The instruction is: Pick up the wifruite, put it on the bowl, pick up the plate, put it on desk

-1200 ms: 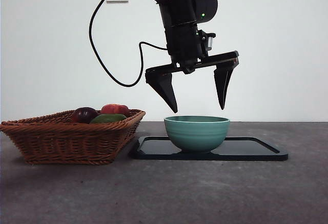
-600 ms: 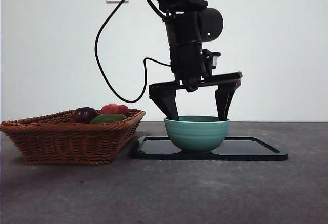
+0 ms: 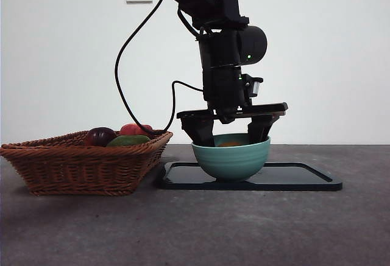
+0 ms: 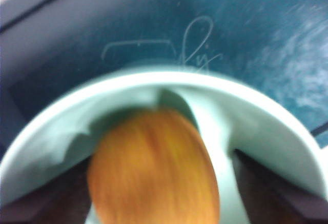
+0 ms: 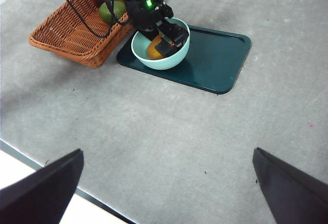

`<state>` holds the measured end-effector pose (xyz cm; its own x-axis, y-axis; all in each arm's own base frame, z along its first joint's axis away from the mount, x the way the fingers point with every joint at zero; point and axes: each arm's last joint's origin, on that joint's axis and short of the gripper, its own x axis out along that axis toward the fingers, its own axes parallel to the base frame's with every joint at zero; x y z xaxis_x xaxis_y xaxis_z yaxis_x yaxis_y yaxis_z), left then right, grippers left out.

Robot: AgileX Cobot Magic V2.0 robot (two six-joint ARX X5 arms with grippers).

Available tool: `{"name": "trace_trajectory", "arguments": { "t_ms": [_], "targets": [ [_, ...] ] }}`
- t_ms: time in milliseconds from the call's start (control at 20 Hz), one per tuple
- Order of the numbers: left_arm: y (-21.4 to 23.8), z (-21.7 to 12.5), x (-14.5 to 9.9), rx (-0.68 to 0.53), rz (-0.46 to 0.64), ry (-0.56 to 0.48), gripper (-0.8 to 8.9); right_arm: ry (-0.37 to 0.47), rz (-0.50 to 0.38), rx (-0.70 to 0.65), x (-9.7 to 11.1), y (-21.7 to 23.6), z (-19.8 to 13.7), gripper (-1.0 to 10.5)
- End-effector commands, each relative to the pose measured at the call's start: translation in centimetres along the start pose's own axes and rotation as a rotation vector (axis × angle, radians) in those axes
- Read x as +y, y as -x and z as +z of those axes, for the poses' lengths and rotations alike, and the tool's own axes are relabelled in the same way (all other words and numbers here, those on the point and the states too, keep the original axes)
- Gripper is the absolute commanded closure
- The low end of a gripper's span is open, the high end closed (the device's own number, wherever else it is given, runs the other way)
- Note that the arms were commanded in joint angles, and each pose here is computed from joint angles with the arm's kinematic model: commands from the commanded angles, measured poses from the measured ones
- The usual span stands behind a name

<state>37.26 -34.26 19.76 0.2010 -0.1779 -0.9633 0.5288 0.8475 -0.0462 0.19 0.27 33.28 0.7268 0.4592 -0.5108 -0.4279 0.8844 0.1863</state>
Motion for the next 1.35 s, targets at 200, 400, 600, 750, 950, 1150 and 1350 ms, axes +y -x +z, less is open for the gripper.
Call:
{"name": "trace_trajectory", "arguments": {
  "t_ms": [200, 400, 600, 750, 950, 1150, 1350],
  "targets": [
    [-0.7, 0.3, 0.1, -0.006, 0.048, -0.023, 5.49, -0.004, 0.003, -0.014, 0.0, 0.2, 0.2, 3.6],
    [0.7, 0.8, 0.2, -0.036, 0.043, -0.017, 5.72, -0.005, 0.002, -0.014, 0.0, 0.2, 0.2, 3.6],
    [5.2, 1.5, 0.1, -0.104, 0.031, -0.015, 5.72, -0.004, -0.004, -0.016, 0.0, 0.2, 0.2, 3.6],
    [9.2, 1.6, 0.1, -0.17, 0.018, -0.01, 5.72, -0.004, -0.023, -0.018, 0.0, 0.2, 0.2, 3.6],
    [13.8, 0.6, 0.3, -0.219, 0.008, -0.009, 5.72, -0.004, -0.019, -0.02, 0.0, 0.2, 0.2, 3.6],
    [18.5, -0.8, 0.4, -0.289, -0.043, -0.013, 5.73, -0.004, -0.018, -0.02, 0.0, 0.2, 0.2, 3.6],
    [24.1, -3.4, 0.2, -0.368, -0.078, -0.036, 5.73, -0.003, -0.017, -0.028, 0.0, 0.2, 0.3, 3.6]
  ]
}}
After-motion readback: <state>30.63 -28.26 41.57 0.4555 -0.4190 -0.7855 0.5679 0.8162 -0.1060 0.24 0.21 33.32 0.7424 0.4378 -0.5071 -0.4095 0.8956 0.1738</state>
